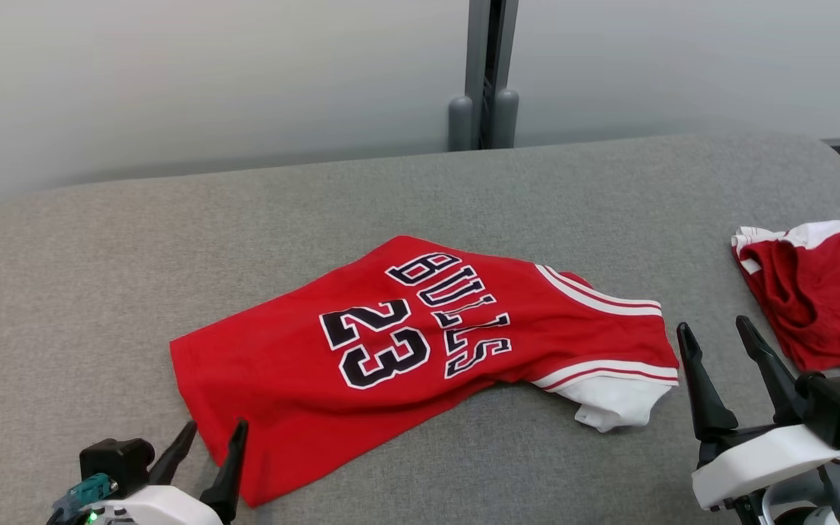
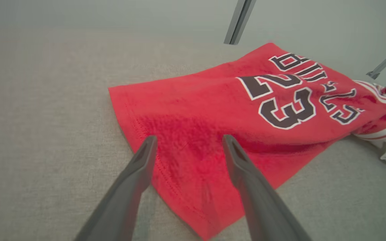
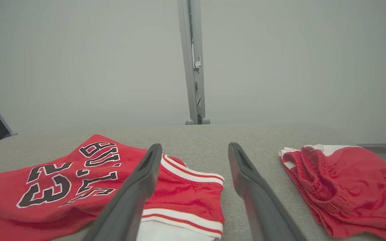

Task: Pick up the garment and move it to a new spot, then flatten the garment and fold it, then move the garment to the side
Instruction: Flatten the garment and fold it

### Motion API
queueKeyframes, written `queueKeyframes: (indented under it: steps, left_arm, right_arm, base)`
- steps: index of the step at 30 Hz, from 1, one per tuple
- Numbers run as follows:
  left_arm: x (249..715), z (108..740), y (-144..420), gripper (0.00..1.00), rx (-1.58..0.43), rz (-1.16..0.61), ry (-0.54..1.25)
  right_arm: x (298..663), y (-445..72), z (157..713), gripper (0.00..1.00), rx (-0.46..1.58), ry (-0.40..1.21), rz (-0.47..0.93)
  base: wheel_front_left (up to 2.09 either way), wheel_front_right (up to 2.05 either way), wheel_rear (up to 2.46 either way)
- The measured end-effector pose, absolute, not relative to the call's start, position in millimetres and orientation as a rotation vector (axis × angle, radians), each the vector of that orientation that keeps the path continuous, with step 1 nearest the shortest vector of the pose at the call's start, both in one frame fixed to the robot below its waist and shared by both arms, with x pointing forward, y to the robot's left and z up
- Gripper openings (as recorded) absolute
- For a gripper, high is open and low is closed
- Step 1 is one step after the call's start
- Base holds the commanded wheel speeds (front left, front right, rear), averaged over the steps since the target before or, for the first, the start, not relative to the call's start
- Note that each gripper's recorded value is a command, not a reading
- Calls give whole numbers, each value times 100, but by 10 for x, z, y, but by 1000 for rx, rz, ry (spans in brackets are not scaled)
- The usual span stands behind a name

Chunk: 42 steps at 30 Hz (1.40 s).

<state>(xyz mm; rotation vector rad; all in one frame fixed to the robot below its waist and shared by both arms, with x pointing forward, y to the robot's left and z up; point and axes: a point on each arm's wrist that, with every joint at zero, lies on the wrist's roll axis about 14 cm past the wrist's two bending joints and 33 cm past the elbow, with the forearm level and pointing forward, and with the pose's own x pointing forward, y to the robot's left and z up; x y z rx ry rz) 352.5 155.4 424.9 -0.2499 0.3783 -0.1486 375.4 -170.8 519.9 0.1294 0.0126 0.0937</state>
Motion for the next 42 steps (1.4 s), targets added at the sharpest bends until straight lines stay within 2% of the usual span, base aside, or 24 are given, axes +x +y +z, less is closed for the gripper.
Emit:
queueKeyframes:
  steps: [6,11,12,13,14,19,23,28,42]
  left_arm:
    - [3461,3745,1569,100,-291,-130,575]
    - [3498,3590,1527,100,-315,-139,627]
    - [3515,3589,1515,82,-324,-144,624]
    - [3515,3589,1515,46,-324,-144,624]
    - [3528,3593,1502,0,-327,-151,619]
    - [3558,3634,1475,0,-345,-162,589]
    - [3708,3910,1510,0,-318,-173,469]
    - [3839,4442,1592,0,-309,-164,317]
    - [3500,5988,1375,0,-270,-330,9]
  right_arm:
    - [3809,-1769,5110,100,129,34,74]
    - [3816,-1812,5017,100,133,58,59]
    - [3818,-1812,5009,100,134,59,58]
    - [3818,-1812,5009,100,134,59,58]
    - [3822,-1814,5007,100,136,60,58]
    - [3834,-1822,5030,100,137,51,56]
    - [3842,-1834,5068,100,137,39,54]
    - [3841,-1842,5136,100,129,19,53]
    - [3830,-1867,5310,100,127,-32,50]
  base:
    - [0,0,0]
    - [0,0,0]
    - [0,0,0]
    - [0,0,0]
    - [0,0,0]
    - [0,0,0]
    - [0,0,0]
    - [0,0,0]
    - [0,0,0]
